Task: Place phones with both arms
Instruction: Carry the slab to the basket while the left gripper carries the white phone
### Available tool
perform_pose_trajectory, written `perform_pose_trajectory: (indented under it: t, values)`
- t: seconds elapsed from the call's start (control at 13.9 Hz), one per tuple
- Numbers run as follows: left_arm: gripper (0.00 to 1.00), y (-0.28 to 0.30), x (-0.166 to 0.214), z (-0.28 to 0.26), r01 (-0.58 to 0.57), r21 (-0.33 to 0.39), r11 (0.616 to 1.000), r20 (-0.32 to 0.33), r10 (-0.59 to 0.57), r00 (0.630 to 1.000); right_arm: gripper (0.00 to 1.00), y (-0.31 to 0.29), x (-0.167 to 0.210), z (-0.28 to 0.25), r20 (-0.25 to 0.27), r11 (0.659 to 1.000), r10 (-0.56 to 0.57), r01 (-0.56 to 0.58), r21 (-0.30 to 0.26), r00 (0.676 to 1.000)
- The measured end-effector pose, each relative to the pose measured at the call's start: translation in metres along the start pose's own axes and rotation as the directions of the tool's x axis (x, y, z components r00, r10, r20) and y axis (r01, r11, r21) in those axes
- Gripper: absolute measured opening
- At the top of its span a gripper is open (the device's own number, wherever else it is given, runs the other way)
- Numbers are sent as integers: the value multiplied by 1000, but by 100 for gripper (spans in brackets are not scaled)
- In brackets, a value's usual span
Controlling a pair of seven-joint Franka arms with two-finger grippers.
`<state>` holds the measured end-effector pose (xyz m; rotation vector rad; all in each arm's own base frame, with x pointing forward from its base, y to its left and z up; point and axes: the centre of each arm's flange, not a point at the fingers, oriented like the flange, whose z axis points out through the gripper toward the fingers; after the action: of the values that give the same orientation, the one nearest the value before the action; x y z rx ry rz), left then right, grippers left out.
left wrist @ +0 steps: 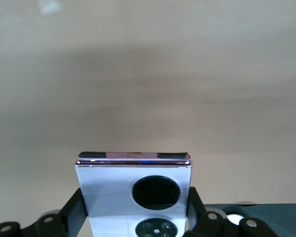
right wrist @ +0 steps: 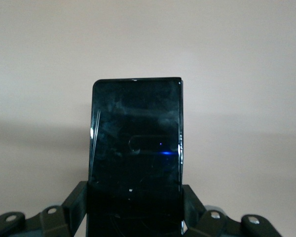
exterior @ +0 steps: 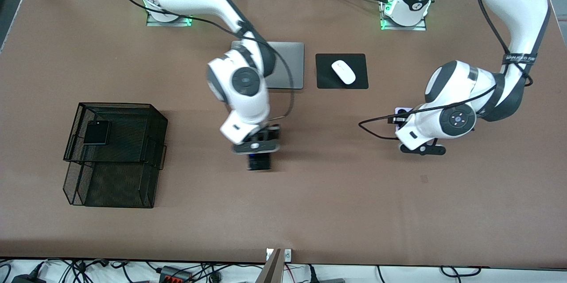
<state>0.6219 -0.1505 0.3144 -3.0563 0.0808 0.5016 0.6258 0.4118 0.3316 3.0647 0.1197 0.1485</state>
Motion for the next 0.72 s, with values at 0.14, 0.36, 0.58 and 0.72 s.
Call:
perform_pose_trajectory:
  t: [0.14, 0.36, 0.58, 0.72]
  values:
    - [84, 35, 12, 4, -27, -74, 997, 15, 28, 1000, 80, 50, 8, -13, 77, 999, 19, -15, -43, 997]
    - [84, 119, 29, 23, -26, -132, 991, -13, 25, 1000, 80, 124, 14, -9, 168, 997, 3, 9, -71, 986]
    - [84, 207, 38, 55, 7, -216, 976, -87, -26, 996, 80, 202, 11, -28, 253, 997, -20, 39, -70, 967]
    - [84, 250, 39, 79, 34, -271, 962, -126, -71, 989, 80, 255, 8, -48, 302, 997, -26, 46, -59, 953]
